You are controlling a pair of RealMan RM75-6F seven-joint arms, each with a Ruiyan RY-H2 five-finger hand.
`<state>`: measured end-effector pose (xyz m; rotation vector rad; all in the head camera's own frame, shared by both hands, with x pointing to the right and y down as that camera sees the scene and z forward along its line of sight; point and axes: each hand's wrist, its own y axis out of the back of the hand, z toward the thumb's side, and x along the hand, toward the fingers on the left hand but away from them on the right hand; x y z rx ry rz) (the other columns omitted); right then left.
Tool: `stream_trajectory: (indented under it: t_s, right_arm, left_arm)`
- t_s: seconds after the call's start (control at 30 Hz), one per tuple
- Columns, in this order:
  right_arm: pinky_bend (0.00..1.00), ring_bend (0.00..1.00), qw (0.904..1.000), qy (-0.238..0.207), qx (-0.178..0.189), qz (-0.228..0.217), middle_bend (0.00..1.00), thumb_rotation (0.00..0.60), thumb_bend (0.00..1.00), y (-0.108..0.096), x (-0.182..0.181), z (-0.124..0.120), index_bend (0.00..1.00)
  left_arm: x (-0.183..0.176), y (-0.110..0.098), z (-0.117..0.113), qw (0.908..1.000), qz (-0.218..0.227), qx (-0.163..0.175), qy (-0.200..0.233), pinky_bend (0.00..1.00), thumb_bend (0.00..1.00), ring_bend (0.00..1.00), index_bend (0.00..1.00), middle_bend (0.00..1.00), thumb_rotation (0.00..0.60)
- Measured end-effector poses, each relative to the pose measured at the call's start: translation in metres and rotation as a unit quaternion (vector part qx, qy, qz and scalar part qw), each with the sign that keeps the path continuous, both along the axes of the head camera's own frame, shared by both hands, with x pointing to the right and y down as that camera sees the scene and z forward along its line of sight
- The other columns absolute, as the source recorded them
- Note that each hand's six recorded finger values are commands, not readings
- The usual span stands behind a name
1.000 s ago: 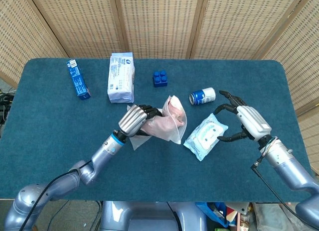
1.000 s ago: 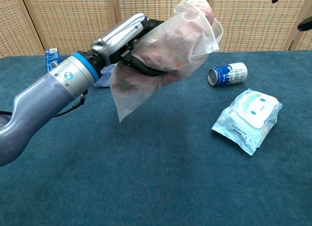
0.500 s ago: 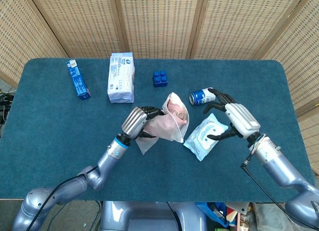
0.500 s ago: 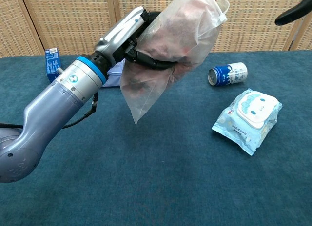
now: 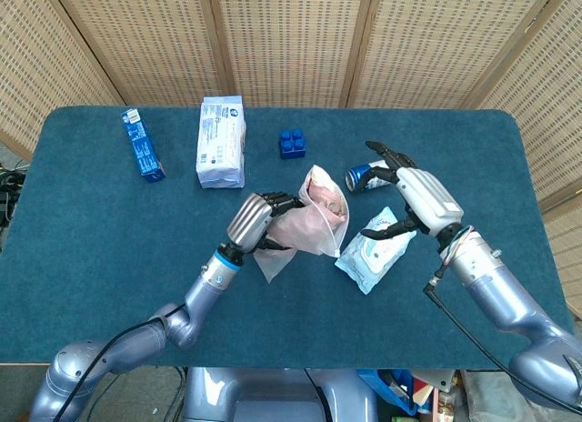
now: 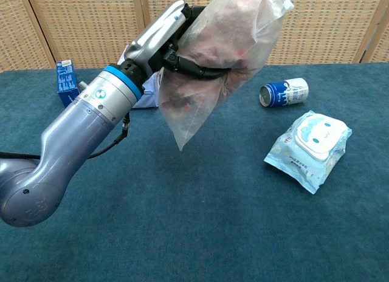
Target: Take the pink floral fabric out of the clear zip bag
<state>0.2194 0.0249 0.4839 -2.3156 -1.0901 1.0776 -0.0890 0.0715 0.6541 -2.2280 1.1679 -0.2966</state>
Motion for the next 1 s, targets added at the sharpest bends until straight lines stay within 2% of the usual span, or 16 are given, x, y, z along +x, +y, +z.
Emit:
stream_trajectory:
  t_s: [0.37,0.8,1.0]
  right_arm:
    - [0.0,0.0,0.9999,0.007,-0.009,-0.005,0.0,0.6,0.0,0.001,-0.016,-0.001,0.4]
    - [0.0,0.0,0.9997,0.003,-0.025,-0.005,0.0,0.6,0.0,0.007,-0.029,0.013,0.4]
    - [0.0,0.0,0.9995,0.007,-0.028,-0.012,0.0,0.6,0.0,0.01,-0.03,0.016,0.4]
  left_arm:
    - [0.009,-0.002,-0.004,1.0,-0.004,0.0,0.008,0.61,0.36,0.5,0.57,0.56,0.6]
    - [0.017,0.001,-0.003,1.0,0.004,-0.001,0.007,0.61,0.36,0.5,0.57,0.56,0.6]
    - [0.023,0.001,-0.007,0.9999,0.008,0.009,0.009,0.61,0.36,0.5,0.57,0.56,0.6]
